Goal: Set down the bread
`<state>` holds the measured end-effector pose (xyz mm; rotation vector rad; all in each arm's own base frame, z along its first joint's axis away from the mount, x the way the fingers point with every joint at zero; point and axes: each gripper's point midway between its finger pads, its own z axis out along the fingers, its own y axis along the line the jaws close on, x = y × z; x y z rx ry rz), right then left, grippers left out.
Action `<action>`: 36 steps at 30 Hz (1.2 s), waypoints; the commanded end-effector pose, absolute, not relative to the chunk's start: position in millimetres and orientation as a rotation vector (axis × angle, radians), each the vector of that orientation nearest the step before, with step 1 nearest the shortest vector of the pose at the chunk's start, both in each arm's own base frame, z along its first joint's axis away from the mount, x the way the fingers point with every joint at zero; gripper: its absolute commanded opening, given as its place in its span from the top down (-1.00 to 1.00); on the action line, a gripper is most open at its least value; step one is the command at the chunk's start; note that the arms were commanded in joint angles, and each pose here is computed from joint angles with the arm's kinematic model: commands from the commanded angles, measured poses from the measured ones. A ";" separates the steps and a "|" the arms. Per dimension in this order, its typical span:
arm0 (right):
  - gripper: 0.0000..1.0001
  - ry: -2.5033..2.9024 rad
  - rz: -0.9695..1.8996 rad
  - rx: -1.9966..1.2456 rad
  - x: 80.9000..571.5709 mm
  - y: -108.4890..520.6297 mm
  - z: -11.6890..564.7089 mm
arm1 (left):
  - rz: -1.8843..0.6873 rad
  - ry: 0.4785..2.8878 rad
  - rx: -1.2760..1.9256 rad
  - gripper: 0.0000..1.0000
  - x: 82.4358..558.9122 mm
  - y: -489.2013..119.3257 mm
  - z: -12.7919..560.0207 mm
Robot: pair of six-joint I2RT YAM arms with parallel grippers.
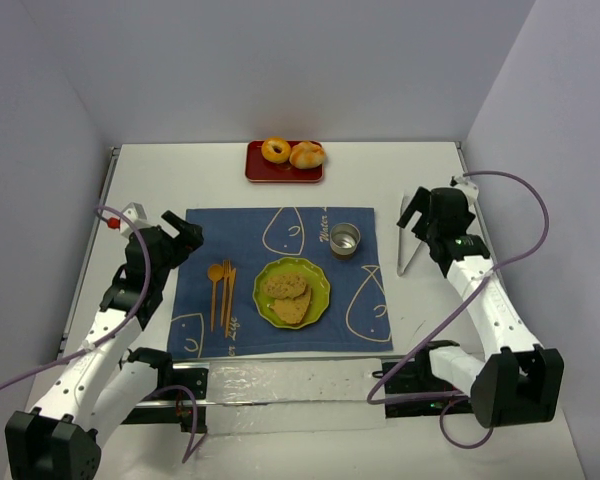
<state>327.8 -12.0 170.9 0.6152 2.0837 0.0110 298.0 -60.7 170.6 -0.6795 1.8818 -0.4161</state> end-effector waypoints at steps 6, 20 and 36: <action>-1.00 1.942 0.089 0.638 316.6 -9.8 196.5 | -0.392 1.803 -0.705 -0.98 297.9 -49.8 192.1; -1.00 1.865 0.074 0.665 306.8 -17.6 207.7 | -0.388 1.808 -0.707 -0.99 297.8 -49.6 190.9; -1.00 1.863 0.046 0.698 301.8 -23.0 203.4 | -0.396 1.811 -0.700 -0.99 299.0 -51.5 190.4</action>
